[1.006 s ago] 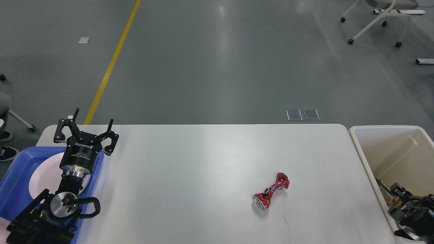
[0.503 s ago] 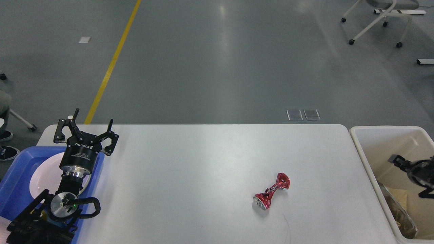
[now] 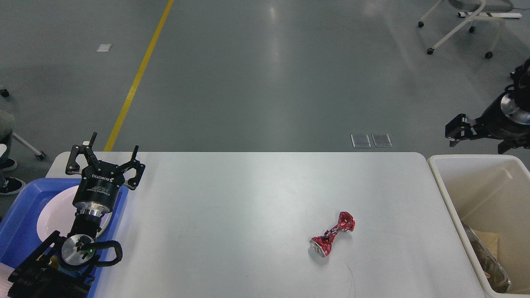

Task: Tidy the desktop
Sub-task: 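Raise the right gripper and move it over the red crushed can, then lower the right gripper and grasp the red crushed can, then lift the red can and carry it into the white bin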

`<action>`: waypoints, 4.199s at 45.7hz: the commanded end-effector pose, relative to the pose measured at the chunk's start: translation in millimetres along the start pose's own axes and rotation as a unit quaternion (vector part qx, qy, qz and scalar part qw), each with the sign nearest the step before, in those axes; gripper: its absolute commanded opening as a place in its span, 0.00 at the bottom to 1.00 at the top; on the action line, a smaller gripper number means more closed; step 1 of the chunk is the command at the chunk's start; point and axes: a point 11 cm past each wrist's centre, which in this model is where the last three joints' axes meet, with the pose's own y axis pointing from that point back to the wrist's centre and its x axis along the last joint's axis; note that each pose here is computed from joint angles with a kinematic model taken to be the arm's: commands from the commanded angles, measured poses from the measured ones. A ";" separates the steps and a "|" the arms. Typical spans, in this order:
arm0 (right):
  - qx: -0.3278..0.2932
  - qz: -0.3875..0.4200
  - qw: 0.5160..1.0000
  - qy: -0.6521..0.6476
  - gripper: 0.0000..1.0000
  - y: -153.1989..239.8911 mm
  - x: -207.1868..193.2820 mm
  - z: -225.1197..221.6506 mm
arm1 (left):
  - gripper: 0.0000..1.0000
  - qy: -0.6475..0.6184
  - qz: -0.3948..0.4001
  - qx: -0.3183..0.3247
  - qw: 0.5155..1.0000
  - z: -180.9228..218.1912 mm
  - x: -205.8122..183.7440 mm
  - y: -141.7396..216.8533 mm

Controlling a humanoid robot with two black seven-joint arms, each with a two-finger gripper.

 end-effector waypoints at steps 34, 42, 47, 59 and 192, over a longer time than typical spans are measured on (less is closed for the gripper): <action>0.090 -0.014 0.995 0.046 1.00 150.4 -73.7 -136.4 | 0.96 0.000 0.000 0.001 1.000 -0.4 0.0 0.1; 0.087 -0.034 0.995 0.042 1.00 137.3 -78.3 -135.1 | 0.96 0.000 0.000 0.000 1.000 0.0 0.0 0.1; 0.095 -0.063 0.993 0.024 1.00 118.1 -85.3 -135.7 | 0.96 0.000 0.000 0.000 1.000 0.0 0.0 0.1; 0.104 -0.075 0.989 -0.074 1.00 37.6 -99.9 -150.8 | 0.96 0.000 0.000 0.000 1.000 0.0 0.0 0.1; 0.132 -0.113 0.984 0.036 0.00 128.5 -100.9 -140.0 | 0.96 0.000 0.000 0.000 1.000 0.0 0.0 0.1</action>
